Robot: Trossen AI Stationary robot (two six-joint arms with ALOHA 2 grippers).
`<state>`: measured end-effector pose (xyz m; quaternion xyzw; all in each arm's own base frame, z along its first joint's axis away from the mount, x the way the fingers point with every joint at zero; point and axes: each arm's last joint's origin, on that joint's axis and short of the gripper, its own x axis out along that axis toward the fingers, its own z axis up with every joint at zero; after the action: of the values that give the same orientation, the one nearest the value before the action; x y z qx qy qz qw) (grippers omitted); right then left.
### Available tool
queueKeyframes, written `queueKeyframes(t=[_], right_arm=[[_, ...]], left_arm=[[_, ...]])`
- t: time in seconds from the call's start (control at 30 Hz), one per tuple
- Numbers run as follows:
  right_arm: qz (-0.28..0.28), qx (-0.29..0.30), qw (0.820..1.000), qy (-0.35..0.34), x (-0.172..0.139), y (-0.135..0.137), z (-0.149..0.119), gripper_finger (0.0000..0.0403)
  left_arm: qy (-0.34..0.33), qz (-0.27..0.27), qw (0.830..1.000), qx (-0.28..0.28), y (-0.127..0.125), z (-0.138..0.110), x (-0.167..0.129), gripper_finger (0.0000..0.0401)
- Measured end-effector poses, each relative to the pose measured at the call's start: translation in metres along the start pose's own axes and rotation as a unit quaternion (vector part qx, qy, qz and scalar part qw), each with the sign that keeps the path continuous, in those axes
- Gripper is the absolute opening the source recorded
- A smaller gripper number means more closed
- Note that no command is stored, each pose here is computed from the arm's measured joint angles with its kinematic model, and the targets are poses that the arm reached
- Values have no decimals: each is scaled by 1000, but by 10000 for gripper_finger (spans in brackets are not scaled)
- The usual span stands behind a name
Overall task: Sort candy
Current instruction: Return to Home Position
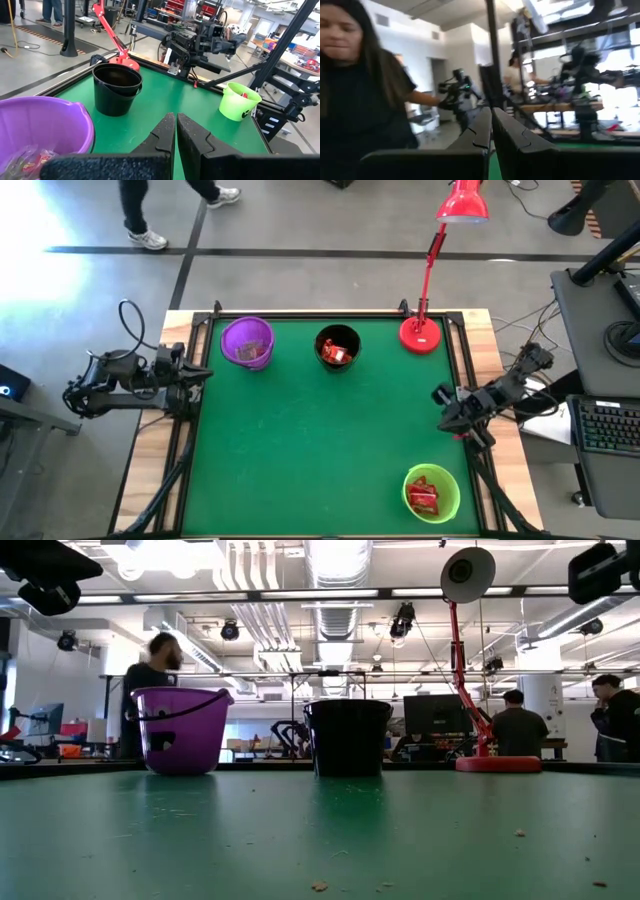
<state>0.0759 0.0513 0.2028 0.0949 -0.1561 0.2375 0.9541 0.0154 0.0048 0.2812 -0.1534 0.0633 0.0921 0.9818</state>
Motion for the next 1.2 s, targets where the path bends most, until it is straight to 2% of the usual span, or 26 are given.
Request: queueKeyframes(t=[0.13, 0.27, 0.43, 0.5, 0.57, 0.7, 0.8, 0.93, 1.03, 1.1, 1.2], right_arm=[[33, 9, 999, 25, -2, 1, -5, 9], [104, -1, 994, 25, -2, 6, -5, 9], [245, -37, 967, 54, -6, 13, -11, 9], [280, -36, 957, 72, -7, 14, -14, 9], [288, -36, 954, 79, -8, 15, -16, 9], [285, -38, 954, 82, -8, 15, -16, 9], [255, -21, 962, 96, -7, 13, -18, 9], [126, 7, 983, 131, -5, 6, -25, 9], [32, 3, 986, 166, -7, 0, -32, 9], [23, -14, 985, 172, -6, -1, -33, 9], [46, -29, 983, 176, -6, 0, -33, 9]], left_arm=[[1, 0, 1000, 0, 0, 0, 0, 0], [0, 0, 1000, 0, 0, 0, 0, 0], [0, 0, 1000, 0, 0, 0, 0, 0], [0, 1, 1000, 0, 0, 0, 0, 0], [0, 0, 1000, 0, 0, 0, 0, 0], [0, 0, 1000, 0, 0, 0, 0, 0], [0, 1, 1000, 0, 0, 0, 0, 0], [0, 0, 1000, 0, 0, 0, 0, 0], [0, 0, 1000, 0, 0, 0, 0, 0], [0, 0, 1000, 0, 0, 0, 0, 0], [0, 0, 1000, 0, 0, 0, 0, 0]])
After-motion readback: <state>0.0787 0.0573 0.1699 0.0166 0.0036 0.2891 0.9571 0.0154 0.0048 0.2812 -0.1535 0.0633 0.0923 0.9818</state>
